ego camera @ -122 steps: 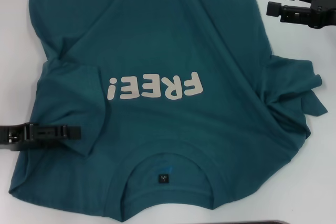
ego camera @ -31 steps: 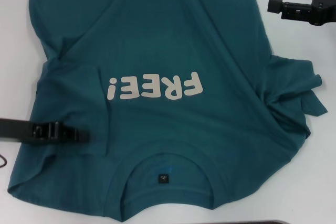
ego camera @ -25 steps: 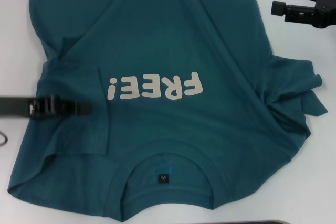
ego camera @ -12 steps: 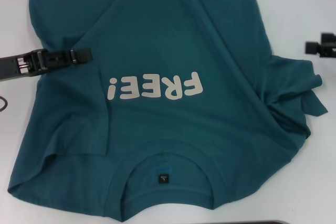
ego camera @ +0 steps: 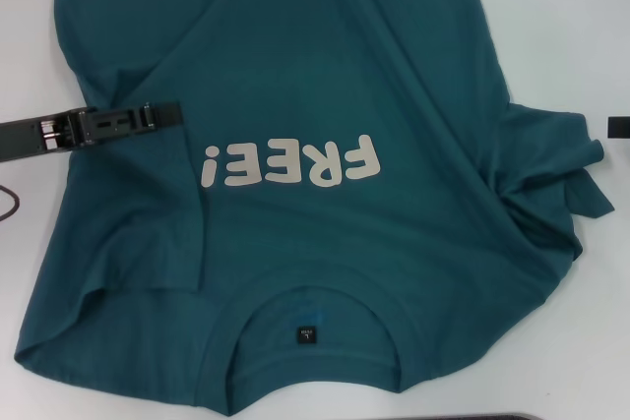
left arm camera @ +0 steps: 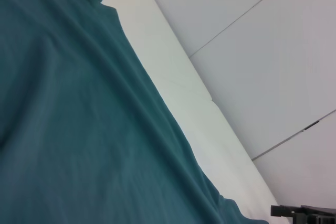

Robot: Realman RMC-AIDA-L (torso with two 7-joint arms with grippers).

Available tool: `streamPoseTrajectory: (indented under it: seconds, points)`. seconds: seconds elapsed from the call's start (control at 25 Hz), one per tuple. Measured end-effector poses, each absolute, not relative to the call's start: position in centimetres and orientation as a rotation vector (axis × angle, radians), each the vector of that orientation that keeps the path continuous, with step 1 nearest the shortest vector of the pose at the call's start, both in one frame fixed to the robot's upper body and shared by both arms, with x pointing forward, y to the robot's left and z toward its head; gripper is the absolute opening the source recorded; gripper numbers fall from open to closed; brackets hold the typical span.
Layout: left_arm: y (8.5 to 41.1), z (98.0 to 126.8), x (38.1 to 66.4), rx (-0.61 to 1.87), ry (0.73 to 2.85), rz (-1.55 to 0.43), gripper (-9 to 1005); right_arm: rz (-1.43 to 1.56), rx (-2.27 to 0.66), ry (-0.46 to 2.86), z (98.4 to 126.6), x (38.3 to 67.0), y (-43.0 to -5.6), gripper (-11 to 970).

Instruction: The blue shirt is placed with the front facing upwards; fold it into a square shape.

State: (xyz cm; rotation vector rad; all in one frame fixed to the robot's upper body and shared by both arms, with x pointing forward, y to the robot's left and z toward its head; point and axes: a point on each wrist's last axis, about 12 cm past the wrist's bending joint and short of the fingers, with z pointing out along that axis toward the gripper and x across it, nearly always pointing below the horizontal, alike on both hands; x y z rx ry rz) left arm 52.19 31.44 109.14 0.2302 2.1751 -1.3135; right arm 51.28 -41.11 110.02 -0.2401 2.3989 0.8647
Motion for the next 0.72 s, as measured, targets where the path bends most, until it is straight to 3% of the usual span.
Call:
streamPoseTrajectory:
  seconds: [0.36, 0.72]
  points:
    - [31.5, 108.6, 52.3, 0.197, 2.183, -1.295, 923, 0.908, -0.208, 2.495, 109.0, 51.9, -39.8, 899]
    - [31.6, 108.3, 52.2, 0.187, 2.189, -1.282, 921, 0.93, -0.226, 2.499, 108.6, 52.9, -38.4, 898]
